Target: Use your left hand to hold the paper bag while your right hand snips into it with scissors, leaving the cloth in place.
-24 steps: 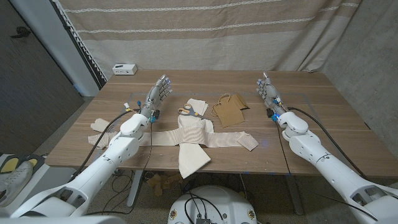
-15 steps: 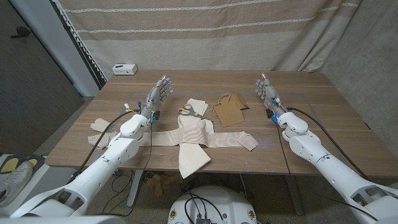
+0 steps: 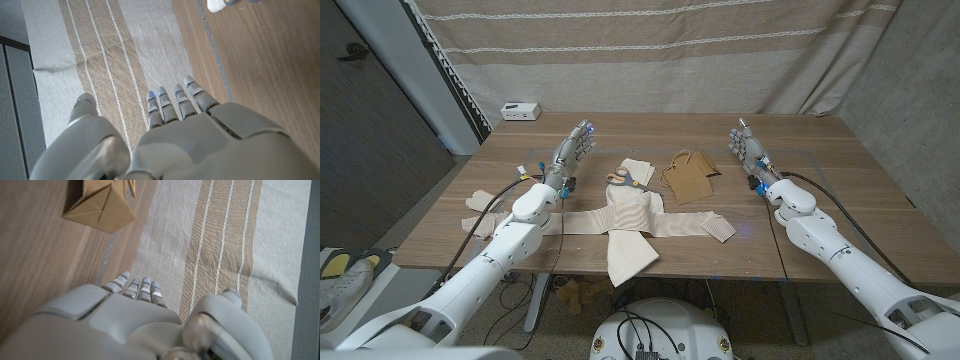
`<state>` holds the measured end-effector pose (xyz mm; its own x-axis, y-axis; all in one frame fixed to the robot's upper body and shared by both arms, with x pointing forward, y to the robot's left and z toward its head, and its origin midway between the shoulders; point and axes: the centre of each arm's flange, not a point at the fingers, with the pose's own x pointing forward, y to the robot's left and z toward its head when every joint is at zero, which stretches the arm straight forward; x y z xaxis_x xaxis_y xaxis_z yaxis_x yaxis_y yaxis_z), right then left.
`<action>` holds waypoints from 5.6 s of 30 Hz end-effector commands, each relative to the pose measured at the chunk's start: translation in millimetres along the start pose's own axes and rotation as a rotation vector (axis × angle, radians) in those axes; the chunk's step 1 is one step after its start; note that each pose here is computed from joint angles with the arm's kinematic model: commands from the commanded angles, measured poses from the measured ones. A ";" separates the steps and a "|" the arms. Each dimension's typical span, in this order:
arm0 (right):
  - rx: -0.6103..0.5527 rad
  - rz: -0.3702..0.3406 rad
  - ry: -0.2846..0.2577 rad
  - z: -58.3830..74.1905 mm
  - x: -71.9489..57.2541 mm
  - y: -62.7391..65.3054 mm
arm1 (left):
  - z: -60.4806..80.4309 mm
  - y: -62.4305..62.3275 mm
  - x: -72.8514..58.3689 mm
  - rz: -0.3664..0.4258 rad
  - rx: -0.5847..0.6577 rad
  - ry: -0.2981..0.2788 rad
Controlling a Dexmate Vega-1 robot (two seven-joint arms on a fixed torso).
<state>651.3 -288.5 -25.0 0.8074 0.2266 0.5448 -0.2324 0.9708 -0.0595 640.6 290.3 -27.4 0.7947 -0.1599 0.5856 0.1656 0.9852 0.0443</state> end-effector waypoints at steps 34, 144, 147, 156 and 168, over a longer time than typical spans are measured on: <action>-0.053 0.010 0.039 -2.7 -12.4 -0.5 | 13.8 -11.5 -8.4 -0.074 0.276 -0.106; -0.140 0.010 0.010 19.0 -32.7 -6.4 | 63.3 -71.7 -5.7 -0.220 1.287 -0.279; -0.138 0.009 0.008 19.2 -32.6 -6.5 | 62.6 -71.9 -4.3 -0.238 1.302 -0.259; -0.139 0.001 0.003 20.7 -34.6 -7.6 | 60.3 -73.4 -5.7 -0.219 1.354 -0.290; -0.140 -0.001 0.001 20.5 -38.3 -8.8 | 60.0 -79.4 -6.5 -0.227 1.453 -0.327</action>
<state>613.9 -305.7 -27.1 0.8103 0.2287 0.5396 -0.1572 0.9718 -0.1758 588.4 220.6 14.7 0.6514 -0.4698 0.5958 -0.5563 0.2383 0.7961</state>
